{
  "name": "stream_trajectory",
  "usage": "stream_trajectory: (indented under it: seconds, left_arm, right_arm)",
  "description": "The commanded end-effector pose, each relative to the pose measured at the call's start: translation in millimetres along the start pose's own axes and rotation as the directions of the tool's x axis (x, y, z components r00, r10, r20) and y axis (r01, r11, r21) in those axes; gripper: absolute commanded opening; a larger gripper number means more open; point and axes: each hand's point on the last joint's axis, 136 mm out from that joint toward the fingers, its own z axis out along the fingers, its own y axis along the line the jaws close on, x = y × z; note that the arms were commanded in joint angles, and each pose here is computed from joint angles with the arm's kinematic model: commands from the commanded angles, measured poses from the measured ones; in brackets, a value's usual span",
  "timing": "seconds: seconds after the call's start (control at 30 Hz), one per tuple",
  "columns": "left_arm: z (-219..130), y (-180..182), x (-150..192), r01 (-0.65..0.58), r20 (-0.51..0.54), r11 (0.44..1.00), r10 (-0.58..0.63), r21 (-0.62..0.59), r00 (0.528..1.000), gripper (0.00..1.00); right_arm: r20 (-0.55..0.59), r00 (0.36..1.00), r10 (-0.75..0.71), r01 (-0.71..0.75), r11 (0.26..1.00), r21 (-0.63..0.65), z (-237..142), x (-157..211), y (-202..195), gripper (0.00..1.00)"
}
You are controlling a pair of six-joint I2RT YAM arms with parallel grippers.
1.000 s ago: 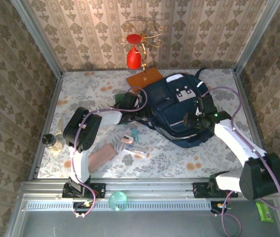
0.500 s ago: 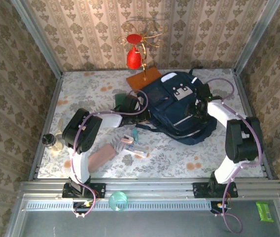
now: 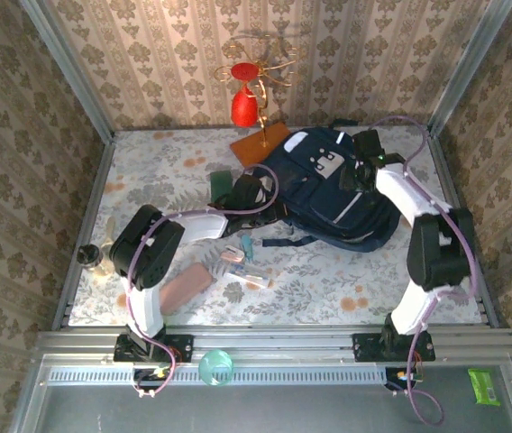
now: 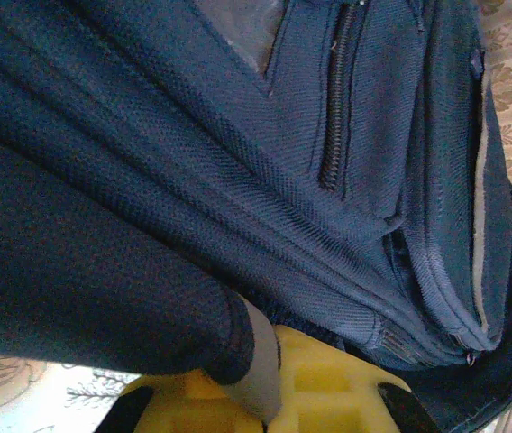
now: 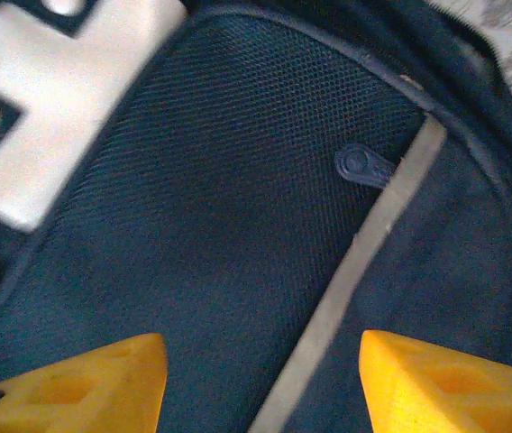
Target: Pack the student bag
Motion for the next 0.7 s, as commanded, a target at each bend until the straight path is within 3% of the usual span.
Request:
stream_trajectory:
  seconds: [0.0,0.13,0.27,0.5,0.67]
  left_arm:
    - [-18,-38,-10,-0.031,0.040,0.996,0.028,0.083,0.999,0.00]
    - [-21,-40,-11,-0.033,0.045,0.996,0.030,0.078,0.999,0.00]
    - [-22,-44,-14,-0.034,0.048,0.996,0.030,0.086,0.998,0.00]
    - [-24,-52,-17,-0.038,0.046,0.994,0.033,0.103,0.998,0.00]
    - [-26,-55,-18,-0.027,0.041,0.994,0.023,0.109,0.999,0.00]
  right_arm:
    - [0.097,0.992,-0.086,0.087,0.996,-0.008,-55,10,15,0.61]
    - [0.173,0.978,-0.121,0.151,0.973,-0.173,-96,48,55,0.60]
    - [0.214,0.966,-0.147,0.221,0.898,-0.381,-113,102,105,0.53]
    - [0.256,0.947,-0.197,0.296,0.844,-0.447,-94,162,153,0.50]
    - [0.306,0.929,-0.209,0.316,0.877,-0.361,-56,171,166,0.47]
